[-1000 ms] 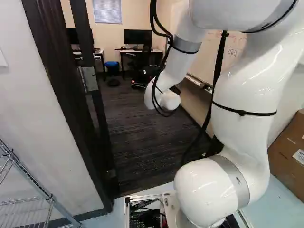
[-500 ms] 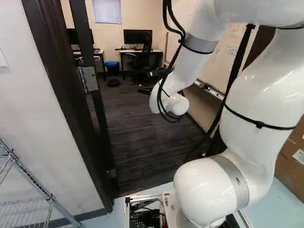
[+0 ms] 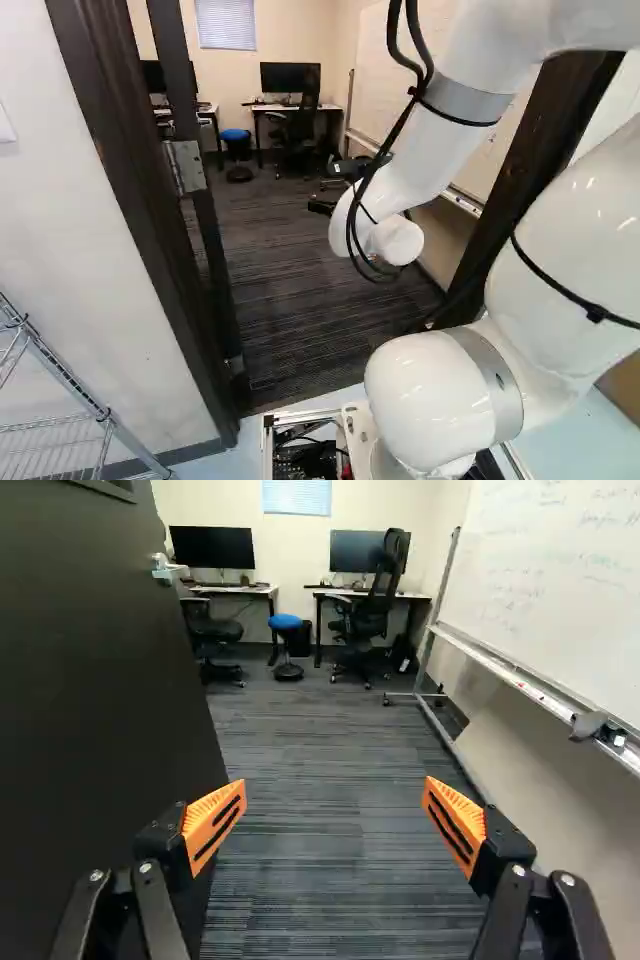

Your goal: Open the door and move inside

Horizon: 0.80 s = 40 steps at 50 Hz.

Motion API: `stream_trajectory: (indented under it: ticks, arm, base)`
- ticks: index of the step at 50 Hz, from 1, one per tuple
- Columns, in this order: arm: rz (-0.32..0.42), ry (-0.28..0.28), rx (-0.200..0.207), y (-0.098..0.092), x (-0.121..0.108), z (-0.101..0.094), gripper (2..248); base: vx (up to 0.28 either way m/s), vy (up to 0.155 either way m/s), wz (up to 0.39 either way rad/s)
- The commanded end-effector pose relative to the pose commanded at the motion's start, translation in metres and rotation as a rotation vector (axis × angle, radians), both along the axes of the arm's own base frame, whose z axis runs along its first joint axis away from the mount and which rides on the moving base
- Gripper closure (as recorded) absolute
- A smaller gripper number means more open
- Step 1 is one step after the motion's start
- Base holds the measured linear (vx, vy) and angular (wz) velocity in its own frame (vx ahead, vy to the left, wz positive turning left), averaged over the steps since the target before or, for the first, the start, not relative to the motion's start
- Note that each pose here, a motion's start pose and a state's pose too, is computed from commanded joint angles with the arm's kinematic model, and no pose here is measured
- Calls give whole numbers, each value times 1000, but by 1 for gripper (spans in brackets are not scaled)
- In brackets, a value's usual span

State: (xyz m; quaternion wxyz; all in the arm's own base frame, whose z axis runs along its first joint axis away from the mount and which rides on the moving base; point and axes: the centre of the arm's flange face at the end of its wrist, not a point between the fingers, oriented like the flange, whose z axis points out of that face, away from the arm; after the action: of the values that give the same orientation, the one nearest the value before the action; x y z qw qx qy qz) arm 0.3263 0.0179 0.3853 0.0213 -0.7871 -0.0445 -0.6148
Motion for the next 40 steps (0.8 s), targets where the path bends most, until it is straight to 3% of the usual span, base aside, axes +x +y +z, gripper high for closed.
stream_trajectory:
  ticks: [20,40]
  arm:
    - [-63,56,10,-12,-36,-12,3]
    - [-93,83,16,-17,-54,-19,3]
  base:
    - [0,0,0]
    - [0,0,0]
